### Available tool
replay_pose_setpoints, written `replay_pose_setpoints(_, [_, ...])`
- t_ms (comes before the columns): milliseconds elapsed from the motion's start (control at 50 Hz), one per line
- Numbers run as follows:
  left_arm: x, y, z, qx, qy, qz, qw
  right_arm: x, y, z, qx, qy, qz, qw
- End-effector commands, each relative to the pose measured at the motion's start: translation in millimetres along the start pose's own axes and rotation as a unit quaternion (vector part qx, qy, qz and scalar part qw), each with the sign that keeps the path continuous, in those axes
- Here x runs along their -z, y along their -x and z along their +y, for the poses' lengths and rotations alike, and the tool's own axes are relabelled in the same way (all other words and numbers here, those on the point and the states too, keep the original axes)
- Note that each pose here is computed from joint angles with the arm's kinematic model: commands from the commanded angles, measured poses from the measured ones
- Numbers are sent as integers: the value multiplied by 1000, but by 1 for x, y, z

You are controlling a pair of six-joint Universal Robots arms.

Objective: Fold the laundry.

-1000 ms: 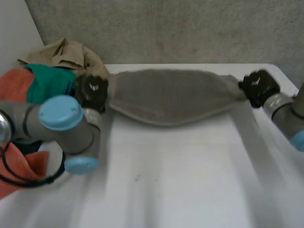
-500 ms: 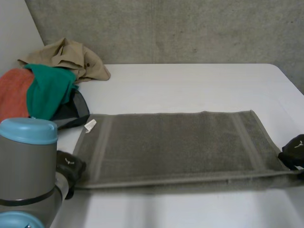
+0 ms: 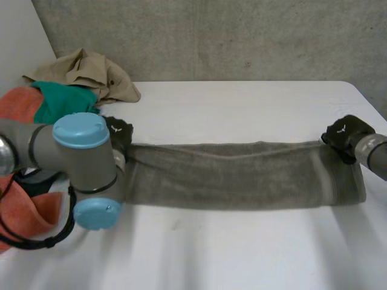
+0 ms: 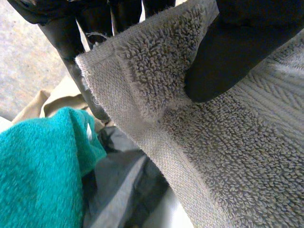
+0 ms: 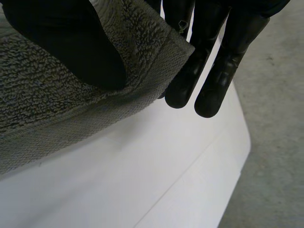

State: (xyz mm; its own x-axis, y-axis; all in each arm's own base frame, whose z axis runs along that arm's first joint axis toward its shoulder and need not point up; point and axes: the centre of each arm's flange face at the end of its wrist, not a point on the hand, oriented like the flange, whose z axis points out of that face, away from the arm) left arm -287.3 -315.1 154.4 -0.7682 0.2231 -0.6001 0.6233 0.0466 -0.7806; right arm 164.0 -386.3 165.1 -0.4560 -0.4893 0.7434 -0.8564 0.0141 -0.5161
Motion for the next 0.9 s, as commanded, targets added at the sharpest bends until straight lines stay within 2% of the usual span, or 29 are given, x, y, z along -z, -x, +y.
replay_pose_setpoints(20, [-33,-20,9,-49,-4,-5,999,-35,4,-3,12,-8,35,999])
replay_pose_setpoints(100, [-43,-24,13,-78,-4,-10,997,-48,6,-2,15,-7,56,998])
replay_pose_setpoints(300, [-47,-27,9,-72,-23,-30,997,-62,10,-10,18,-19,106,994])
replay_pose_setpoints(440, [-29,-23,-7,-64,-40,-29,997,-32,-15,-25,-64,-32,137,988])
replay_pose_setpoints(520, [-10,-11,-10,-57,-36,-26,997,0,-26,-39,-109,-72,123,984])
replay_pose_setpoints(600, [12,-1,-10,-28,-29,-19,999,21,-29,-19,-139,-68,75,985])
replay_pose_setpoints(740, [49,12,-1,64,-13,-2,998,41,-3,24,-200,-25,-45,979])
replay_pose_setpoints(800, [59,12,6,93,-2,4,996,44,3,39,-215,-16,-59,975])
replay_pose_setpoints(900, [65,9,17,99,14,11,995,38,5,54,-218,-20,-52,974])
